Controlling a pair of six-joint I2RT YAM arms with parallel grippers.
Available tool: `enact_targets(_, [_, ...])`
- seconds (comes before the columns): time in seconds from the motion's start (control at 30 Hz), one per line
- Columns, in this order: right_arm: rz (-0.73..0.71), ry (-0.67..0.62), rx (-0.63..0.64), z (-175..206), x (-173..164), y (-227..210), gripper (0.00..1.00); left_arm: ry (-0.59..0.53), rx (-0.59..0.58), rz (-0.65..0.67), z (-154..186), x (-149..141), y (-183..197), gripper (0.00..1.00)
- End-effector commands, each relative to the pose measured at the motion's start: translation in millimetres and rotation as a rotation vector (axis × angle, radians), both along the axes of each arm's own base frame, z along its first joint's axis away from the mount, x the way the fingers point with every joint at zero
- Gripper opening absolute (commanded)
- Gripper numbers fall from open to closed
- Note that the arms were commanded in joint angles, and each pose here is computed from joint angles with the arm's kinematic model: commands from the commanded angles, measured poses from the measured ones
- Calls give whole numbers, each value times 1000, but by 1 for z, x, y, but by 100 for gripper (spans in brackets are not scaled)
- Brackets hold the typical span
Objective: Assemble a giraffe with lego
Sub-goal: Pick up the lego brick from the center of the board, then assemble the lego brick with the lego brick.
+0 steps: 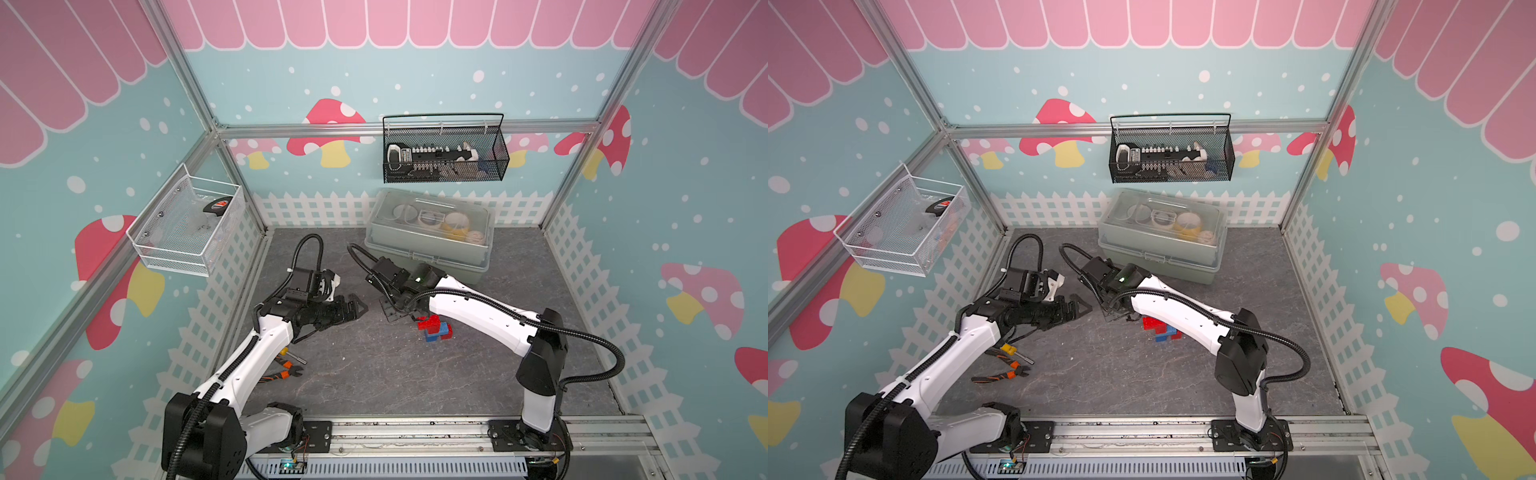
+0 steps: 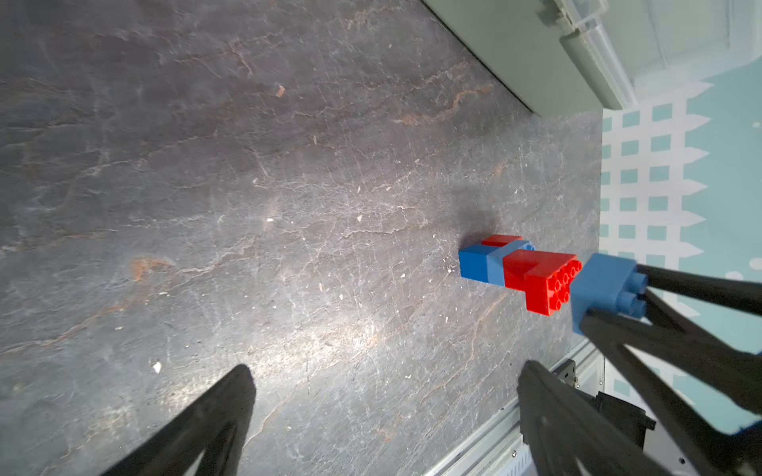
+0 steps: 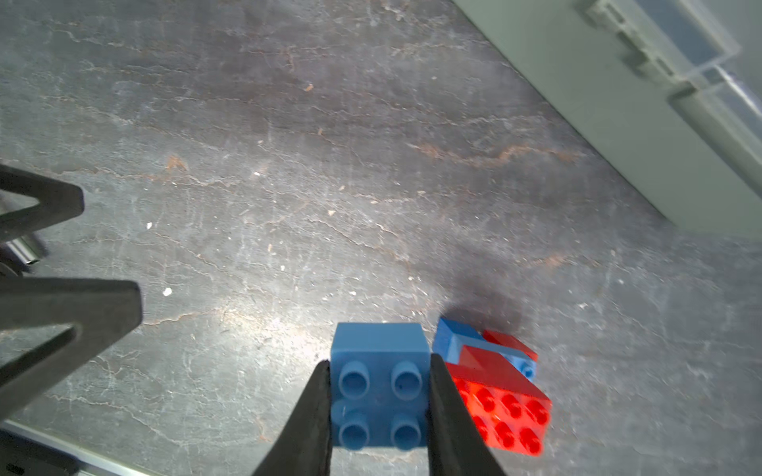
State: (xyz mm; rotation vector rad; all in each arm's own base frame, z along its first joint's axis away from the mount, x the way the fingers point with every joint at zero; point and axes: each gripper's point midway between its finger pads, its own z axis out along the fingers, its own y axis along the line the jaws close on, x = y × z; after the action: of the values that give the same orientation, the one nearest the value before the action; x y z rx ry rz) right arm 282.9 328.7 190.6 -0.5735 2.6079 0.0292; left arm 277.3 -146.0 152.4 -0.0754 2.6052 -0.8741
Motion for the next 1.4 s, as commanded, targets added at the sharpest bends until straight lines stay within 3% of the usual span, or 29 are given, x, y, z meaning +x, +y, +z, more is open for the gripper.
enact_targets(0.0, [-55, 5, -50, 10, -6, -30, 27, -13, -4, -53, 3, -7, -10, 99])
enact_targets(0.57, [-155, 74, 26, -13, -10, -86, 26, -19, 6, -119, 2, -17, -25, 99])
enact_targets(1.37, [-188, 125, 23, -43, -11, -93, 24, -22, 9, -118, 3, -16, -25, 99])
